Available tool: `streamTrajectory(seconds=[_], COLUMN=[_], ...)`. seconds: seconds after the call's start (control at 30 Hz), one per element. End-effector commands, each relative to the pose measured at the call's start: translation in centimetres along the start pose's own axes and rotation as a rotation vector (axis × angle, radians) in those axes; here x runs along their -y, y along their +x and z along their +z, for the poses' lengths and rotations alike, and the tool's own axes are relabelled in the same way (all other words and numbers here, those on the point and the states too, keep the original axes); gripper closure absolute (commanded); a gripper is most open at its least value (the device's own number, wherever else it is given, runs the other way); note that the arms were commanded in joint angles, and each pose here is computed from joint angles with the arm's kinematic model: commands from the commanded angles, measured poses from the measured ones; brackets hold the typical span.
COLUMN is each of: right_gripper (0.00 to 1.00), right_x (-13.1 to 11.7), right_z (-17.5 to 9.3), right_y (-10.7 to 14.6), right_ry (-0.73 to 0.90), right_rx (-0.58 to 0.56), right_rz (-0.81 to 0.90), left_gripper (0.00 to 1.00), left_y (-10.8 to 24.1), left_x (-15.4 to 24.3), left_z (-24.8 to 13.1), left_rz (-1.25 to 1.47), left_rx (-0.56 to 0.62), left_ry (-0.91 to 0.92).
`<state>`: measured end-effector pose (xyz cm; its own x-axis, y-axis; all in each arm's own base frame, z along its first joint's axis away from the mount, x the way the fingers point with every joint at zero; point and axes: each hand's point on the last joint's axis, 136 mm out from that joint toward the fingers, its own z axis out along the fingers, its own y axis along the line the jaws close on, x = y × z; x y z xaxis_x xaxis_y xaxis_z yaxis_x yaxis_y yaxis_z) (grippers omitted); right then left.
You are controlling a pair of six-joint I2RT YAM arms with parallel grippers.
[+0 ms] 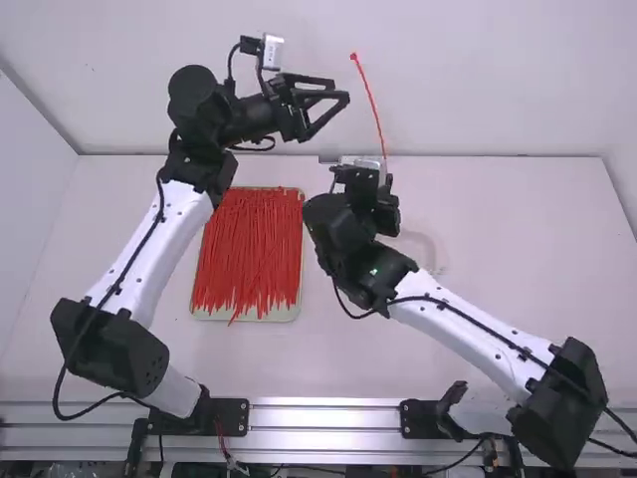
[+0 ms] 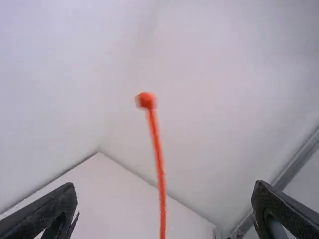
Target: Fasten the cable tie
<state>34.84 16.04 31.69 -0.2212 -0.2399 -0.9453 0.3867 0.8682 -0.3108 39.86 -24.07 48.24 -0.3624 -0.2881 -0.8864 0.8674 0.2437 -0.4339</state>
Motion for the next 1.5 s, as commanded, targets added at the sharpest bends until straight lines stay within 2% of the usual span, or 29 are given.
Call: streamTrajectory(seconds=[0.0, 0.13, 0.2, 0.3, 0.37, 0.47, 0.6, 0.73, 0.9, 1.0, 1.1, 1.37, 1.4, 1.43, 1.47], right_gripper=[1.0, 1.0, 1.0, 1.0, 1.0, 1.0, 1.0, 1.0, 1.0, 1.0, 1.0, 1.0, 0.91, 0.75, 0.63], right_x=[0.1, -1.0, -1.4, -1.8, -1.9, -1.8, -1.8, -1.9, -2.2, -2.2, -2.2, -2.9, -3.2, -3.9, -4.4], right_z=[-0.3, -0.9, -1.1, -1.4, -1.5, -1.4, -1.4, -1.3, -1.7, -1.8, -1.7, -1.8, -1.8, -1.8, -1.8], right_y=[-0.7, -0.4, -0.3, -0.3, -0.3, -0.2, -0.2, -0.2, -0.3, -0.3, -0.3, -0.2, -0.2, -0.1, 0.0], right_ry=[0.045, 0.03, 0.021, 0.01, 0.007, 0.014, 0.011, 0.004, -0.008, -0.009, -0.008, -0.051, -0.065, -0.107, -0.14], right_rx=[0.012, 0.018, 0.019, 0.022, 0.023, 0.022, 0.021, 0.021, 0.025, 0.025, 0.025, 0.023, 0.021, 0.018, 0.015], right_rz=[-0.003, -0.028, -0.034, -0.039, -0.036, -0.033, -0.03, -0.028, -0.03, -0.03, -0.027, -0.033, -0.035, -0.037, -0.049], left_gripper=[0.12, 0.23, 0.33, 0.35, 0.41, 0.64, 0.69, 0.85, 0.84, 0.87, 0.98, 0.98, 0.98, 0.98, 0.98], left_y=[-1.3, -1.3, -1.4, -1.4, -1.3, -1.0, -1.0, -1.1, -1.2, -1.2, -1.3, -1.1, -0.9, -0.8, -0.6], left_x=[-0.1, -0.3, -0.4, -1.2, -1.7, -1.8, -1.9, -1.8, -2.2, -2.2, -2.2, -2.3, -2.4, -2.6, -2.7], left_z=[-0.2, -0.2, -0.2, -0.1, -0.3, -0.1, -0.1, -0.1, -0.1, -0.1, -0.1, -0.1, -0.1, -0.2, -0.2], left_rz=[0.01, 0.007, 0.006, -0.019, -0.022, -0.028, -0.03, -0.027, -0.036, -0.035, -0.032, -0.027, -0.016, -0.006, 0.0], left_rx=[0.034, 0.037, 0.043, 0.054, 0.057, 0.048, 0.05, 0.053, 0.062, 0.063, 0.065, 0.057, 0.053, 0.046, 0.04], left_ry=[-0.026, -0.034, -0.041, -0.081, -0.103, -0.109, -0.114, -0.112, -0.132, -0.132, -0.13, -0.136, -0.14, -0.148, -0.153])
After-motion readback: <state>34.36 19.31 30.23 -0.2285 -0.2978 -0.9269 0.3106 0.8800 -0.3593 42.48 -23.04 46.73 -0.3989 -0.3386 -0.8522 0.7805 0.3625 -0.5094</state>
